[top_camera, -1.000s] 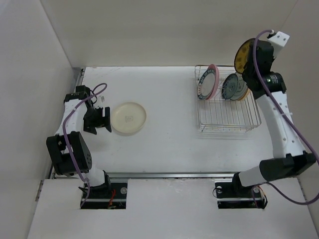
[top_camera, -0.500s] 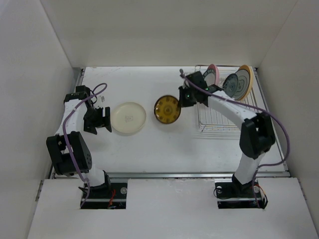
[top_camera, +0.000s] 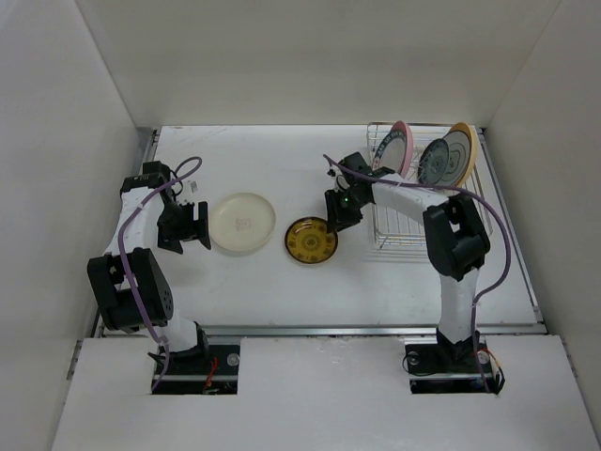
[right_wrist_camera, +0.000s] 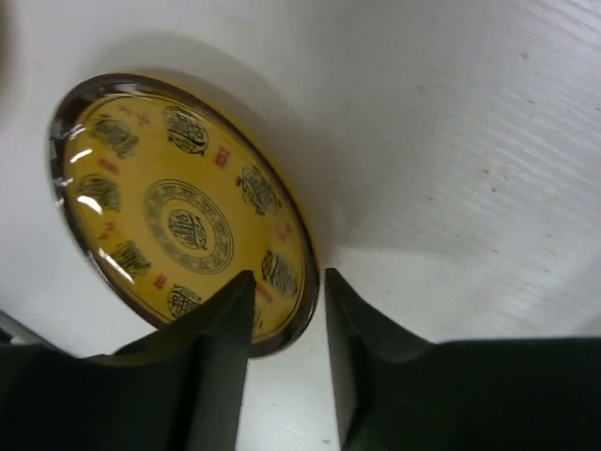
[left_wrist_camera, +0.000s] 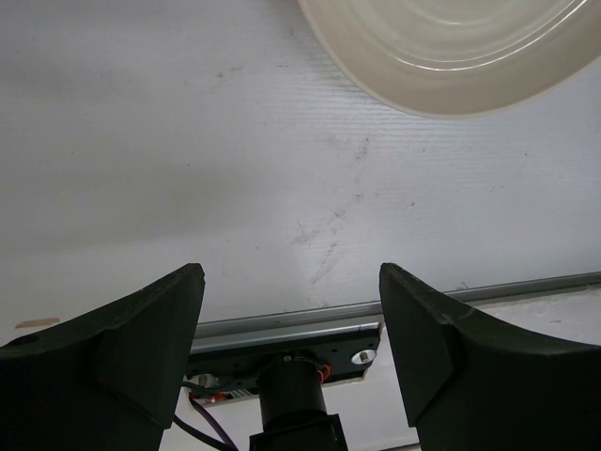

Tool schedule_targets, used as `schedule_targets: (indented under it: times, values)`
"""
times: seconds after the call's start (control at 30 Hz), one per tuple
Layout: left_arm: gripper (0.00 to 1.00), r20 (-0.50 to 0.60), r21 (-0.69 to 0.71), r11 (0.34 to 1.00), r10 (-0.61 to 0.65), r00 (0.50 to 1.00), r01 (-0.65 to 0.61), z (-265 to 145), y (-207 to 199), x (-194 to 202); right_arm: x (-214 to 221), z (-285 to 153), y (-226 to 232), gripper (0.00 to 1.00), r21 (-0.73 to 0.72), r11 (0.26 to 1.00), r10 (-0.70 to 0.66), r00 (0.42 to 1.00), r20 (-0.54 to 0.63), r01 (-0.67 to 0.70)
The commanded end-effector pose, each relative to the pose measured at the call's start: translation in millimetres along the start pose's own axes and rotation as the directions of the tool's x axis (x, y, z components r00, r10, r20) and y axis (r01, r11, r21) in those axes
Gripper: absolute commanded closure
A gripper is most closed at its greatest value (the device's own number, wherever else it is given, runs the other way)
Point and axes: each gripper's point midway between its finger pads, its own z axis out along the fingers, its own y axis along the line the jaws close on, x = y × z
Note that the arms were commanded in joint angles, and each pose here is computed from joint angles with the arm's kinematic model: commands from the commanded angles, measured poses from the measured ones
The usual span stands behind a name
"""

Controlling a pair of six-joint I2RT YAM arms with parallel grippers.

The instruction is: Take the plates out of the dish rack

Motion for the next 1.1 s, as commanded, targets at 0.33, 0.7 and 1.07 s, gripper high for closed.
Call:
schedule_targets:
  times: [0.33,0.7,1.07]
  values:
    - [0.27,-0.012,0.01,1.0,0.005,1.0,-0.005,-2,-1,6,-82,-174,14,0.29,0.315,0.949,-0.124,0.893,0.432,-0.021]
    - [0.27,-0.013,0.0,1.0,0.005,1.0,-0.005,-2,1,6,-101,-408,-49,0.07,0.428,0.685,-0.213,0.399,0.892,-0.589]
    - [0.27,-0.003,-0.001,1.0,0.007,1.0,-0.007,-5,0,8,-166,-317,-99,0.27,0.563,0.612,-0.2,0.58,0.79,-0.556]
